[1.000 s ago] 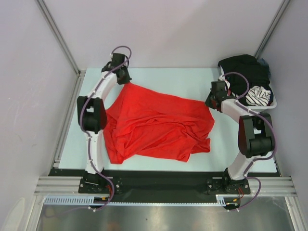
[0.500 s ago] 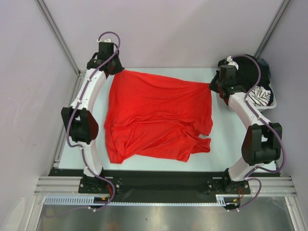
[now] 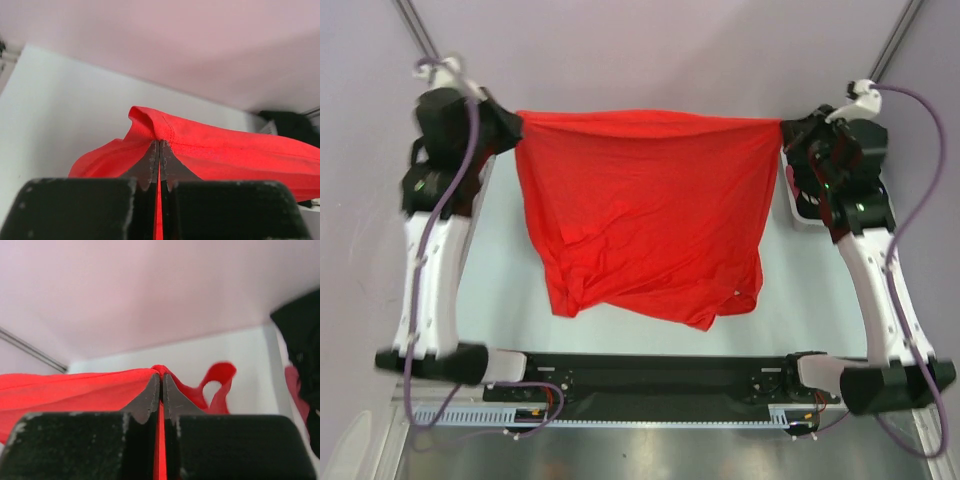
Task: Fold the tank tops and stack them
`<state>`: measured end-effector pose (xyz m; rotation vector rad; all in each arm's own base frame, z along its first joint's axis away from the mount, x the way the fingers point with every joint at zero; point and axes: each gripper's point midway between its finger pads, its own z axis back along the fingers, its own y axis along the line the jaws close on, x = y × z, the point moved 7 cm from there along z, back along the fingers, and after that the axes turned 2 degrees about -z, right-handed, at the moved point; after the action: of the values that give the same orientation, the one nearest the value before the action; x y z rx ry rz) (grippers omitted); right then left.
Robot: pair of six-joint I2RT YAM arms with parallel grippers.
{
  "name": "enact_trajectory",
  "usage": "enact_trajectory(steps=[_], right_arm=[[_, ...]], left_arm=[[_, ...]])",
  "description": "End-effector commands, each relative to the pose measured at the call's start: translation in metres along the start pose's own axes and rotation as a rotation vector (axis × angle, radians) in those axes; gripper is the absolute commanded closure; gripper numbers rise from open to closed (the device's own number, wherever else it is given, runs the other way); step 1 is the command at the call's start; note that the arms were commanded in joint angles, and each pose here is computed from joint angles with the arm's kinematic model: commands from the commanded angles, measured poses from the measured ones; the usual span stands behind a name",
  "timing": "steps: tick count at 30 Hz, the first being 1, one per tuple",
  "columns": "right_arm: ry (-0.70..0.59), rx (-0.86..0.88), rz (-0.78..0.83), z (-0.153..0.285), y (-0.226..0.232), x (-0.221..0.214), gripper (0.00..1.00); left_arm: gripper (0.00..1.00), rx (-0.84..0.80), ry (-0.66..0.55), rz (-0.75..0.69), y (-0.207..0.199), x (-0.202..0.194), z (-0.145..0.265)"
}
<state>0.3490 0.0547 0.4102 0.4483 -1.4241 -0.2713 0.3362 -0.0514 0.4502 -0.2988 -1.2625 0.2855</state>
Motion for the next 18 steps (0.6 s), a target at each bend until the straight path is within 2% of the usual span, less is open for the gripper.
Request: enact_trajectory(steps=[1,2,4,5,7,8,9,13,16,18], right_arm=[[-0.257,0.158,0.045,0.069,0.036,0.063,1.0],[-0.319,0.201,0.053,0.099,0.044,0.072,1.0],[-0.394,0.237,0.068,0.128,0.05,0.081,1.0],[-0.467,0.273,0.075,0.164,0.057,0.089,1.0],[-0.513,0.3,0.081,0.191,0.059,0.09,1.0],[-0.535,0.322,0.089,0.205,0.062,0.092,1.0],[-0.596,0.35,0.096,0.234,0.066,0.097,1.0],[-0.728,0.418,0.12,0.296,0.077,0.11,1.0],[-0.762,0.432,0.13,0.318,0.084,0.122,1.0],[-0.753,0.434,0.138,0.317,0.088,0.129,1.0]], left_arm=[[1.0,-0.089,-0.205,0.038,-0.014,0.042,0.095],[1.0,-0.12,-0.256,0.041,-0.016,0.048,0.127],[1.0,-0.154,-0.305,0.051,-0.017,0.05,0.159],[1.0,-0.192,-0.362,0.054,-0.017,0.052,0.192],[1.0,-0.226,-0.412,0.069,-0.017,0.051,0.222],[1.0,-0.255,-0.462,0.073,-0.016,0.049,0.25],[1.0,-0.271,-0.487,0.08,-0.015,0.049,0.264],[1.0,-0.332,-0.616,0.085,-0.015,0.056,0.336],[1.0,-0.335,-0.65,0.09,-0.015,0.061,0.354],[1.0,-0.311,-0.604,0.091,-0.016,0.066,0.337]])
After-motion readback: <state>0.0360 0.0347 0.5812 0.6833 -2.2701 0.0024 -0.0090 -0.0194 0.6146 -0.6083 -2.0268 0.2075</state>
